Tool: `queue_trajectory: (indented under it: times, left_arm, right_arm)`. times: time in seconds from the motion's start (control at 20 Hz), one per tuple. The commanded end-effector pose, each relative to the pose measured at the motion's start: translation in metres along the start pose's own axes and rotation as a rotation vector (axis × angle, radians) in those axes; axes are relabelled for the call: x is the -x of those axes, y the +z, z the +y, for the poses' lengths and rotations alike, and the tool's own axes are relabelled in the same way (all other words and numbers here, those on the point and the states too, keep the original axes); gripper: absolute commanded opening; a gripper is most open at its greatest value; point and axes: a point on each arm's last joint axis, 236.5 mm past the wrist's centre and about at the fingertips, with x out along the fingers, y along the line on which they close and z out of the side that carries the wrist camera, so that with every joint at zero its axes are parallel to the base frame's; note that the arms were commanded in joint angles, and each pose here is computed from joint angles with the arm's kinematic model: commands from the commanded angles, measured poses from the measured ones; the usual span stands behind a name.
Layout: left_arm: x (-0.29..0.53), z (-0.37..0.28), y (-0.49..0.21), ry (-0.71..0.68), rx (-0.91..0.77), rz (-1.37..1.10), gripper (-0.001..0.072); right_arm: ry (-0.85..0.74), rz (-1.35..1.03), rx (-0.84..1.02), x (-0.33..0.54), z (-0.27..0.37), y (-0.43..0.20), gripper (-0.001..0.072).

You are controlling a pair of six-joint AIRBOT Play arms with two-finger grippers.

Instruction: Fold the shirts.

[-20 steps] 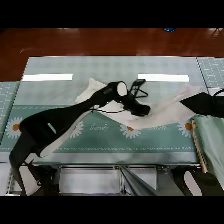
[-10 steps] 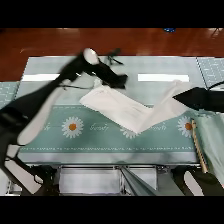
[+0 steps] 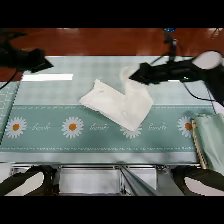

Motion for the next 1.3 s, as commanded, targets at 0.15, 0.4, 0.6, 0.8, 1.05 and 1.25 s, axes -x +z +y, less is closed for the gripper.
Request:
queue_trajectory:
  times: [0.15, 0.4, 0.6, 0.8, 1.05, 1.25]
  left_arm:
    - [0.003, 0.015, -0.106, -0.010, 0.116, -0.031, 0.0023]
    - [-0.049, 0.016, -0.161, -0.034, 0.163, 0.049, 0.0023]
    - [-0.048, 0.023, -0.141, -0.015, 0.173, -0.009, 0.0023]
    - [-0.012, 0.036, -0.088, 0.014, 0.192, -0.142, 0.0023]
    - [-0.005, 0.031, -0.088, -0.006, 0.199, -0.130, 0.0023]
    - [-0.021, 0.026, -0.118, -0.025, 0.205, -0.042, 0.0023]
  right_arm:
    - [0.085, 0.120, -0.053, -0.144, 0.010, -0.004, 0.0028]
    - [0.103, 0.169, -0.070, -0.183, 0.010, -0.021, 0.0413]
    - [0.148, 0.273, -0.069, -0.114, 0.015, -0.014, 0.0405]
    - [-0.247, 0.255, 0.092, 0.038, -0.039, 0.005, 0.0405]
    - [-0.788, -0.162, -0.075, 0.170, -0.141, -0.020, 0.0407]
    - [-0.603, -0.238, -0.394, 0.101, -0.187, -0.101, 0.0407]
